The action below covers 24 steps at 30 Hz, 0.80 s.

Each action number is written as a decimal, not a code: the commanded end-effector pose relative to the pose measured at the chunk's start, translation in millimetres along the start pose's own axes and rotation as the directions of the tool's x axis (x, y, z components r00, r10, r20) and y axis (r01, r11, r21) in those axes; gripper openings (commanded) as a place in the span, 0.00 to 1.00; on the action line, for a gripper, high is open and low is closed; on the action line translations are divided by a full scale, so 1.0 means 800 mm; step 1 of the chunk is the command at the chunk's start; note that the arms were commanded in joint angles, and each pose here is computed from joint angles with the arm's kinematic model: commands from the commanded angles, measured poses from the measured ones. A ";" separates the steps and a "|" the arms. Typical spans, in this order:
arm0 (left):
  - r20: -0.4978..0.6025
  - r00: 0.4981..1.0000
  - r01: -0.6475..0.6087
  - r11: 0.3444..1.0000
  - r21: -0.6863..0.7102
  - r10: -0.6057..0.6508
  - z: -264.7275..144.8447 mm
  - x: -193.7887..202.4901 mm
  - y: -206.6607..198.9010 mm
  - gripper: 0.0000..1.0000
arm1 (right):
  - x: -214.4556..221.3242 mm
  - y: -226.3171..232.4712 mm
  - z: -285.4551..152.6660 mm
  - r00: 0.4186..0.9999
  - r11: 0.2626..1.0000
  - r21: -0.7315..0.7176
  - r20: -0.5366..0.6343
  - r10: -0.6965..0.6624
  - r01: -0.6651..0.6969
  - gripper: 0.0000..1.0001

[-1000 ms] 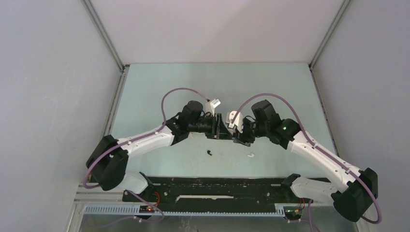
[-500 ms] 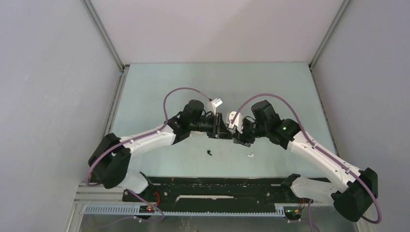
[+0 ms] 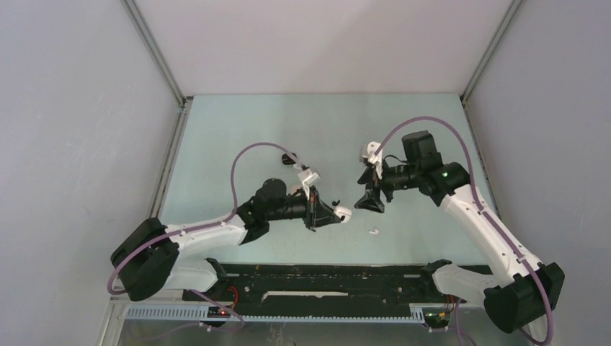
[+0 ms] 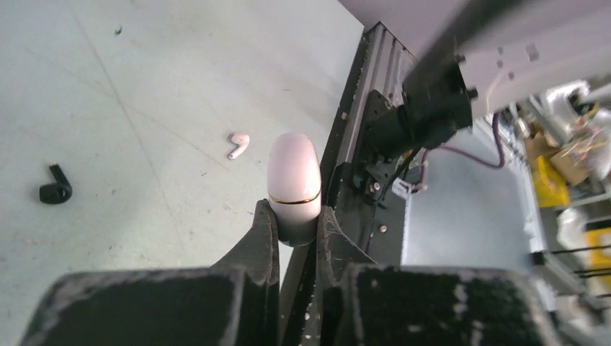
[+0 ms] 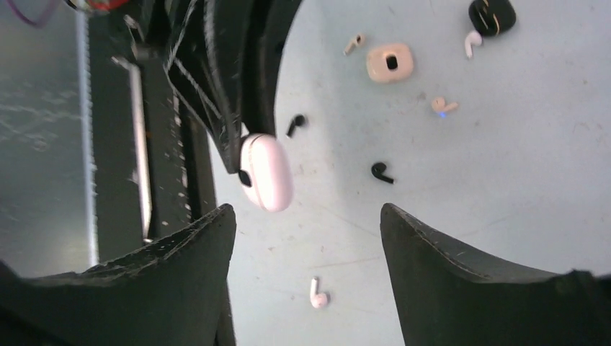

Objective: Insert the wireless bluetooth earbuds into the charging case
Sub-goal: Pick up the charging case at the center of the board.

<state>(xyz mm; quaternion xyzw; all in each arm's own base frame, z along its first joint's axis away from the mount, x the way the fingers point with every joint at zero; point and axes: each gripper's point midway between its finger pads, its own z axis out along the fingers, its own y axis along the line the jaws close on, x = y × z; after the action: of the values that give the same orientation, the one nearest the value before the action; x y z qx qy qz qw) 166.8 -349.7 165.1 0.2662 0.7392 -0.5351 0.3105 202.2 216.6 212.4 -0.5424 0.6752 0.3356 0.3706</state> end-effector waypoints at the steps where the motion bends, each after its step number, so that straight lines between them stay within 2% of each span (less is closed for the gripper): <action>1: 0.362 0.852 -0.429 0.901 0.071 0.377 -0.021 -0.048 -0.045 0.01 | -0.037 0.033 -0.020 0.992 0.982 -0.180 0.096 0.078 -0.060 0.73; 4: 0.421 0.758 -0.563 0.826 0.036 0.499 -0.030 -0.038 -0.042 0.02 | -0.020 0.039 -0.014 0.999 0.984 -0.175 0.016 0.036 -0.033 0.65; 6: 0.436 0.720 -0.609 0.793 0.025 0.540 -0.031 -0.028 -0.037 0.02 | -0.010 0.047 -0.005 0.999 0.983 -0.184 -0.035 0.017 -0.023 0.61; 9: 0.495 0.682 -0.627 0.779 0.018 0.538 -0.036 -0.030 -0.040 0.02 | -0.003 0.056 0.008 0.996 0.982 -0.188 -0.091 -0.022 0.005 0.57; 13: 0.542 0.677 -0.622 0.780 0.061 0.498 -0.037 -0.031 -0.051 0.02 | 0.002 0.046 0.022 0.989 0.988 -0.148 -0.135 -0.057 0.036 0.56; 24: 0.514 0.708 -0.607 0.790 0.091 0.484 -0.030 -0.020 -0.047 0.03 | 0.017 0.042 0.057 0.982 0.981 -0.195 -0.183 -0.050 0.014 0.52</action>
<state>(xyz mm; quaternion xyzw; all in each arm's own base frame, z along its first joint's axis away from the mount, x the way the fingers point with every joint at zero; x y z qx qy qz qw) 151.0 -337.7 187.8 0.3723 0.4945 -0.5448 0.5657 165.9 244.6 170.8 -0.6058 0.6775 0.3463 0.2326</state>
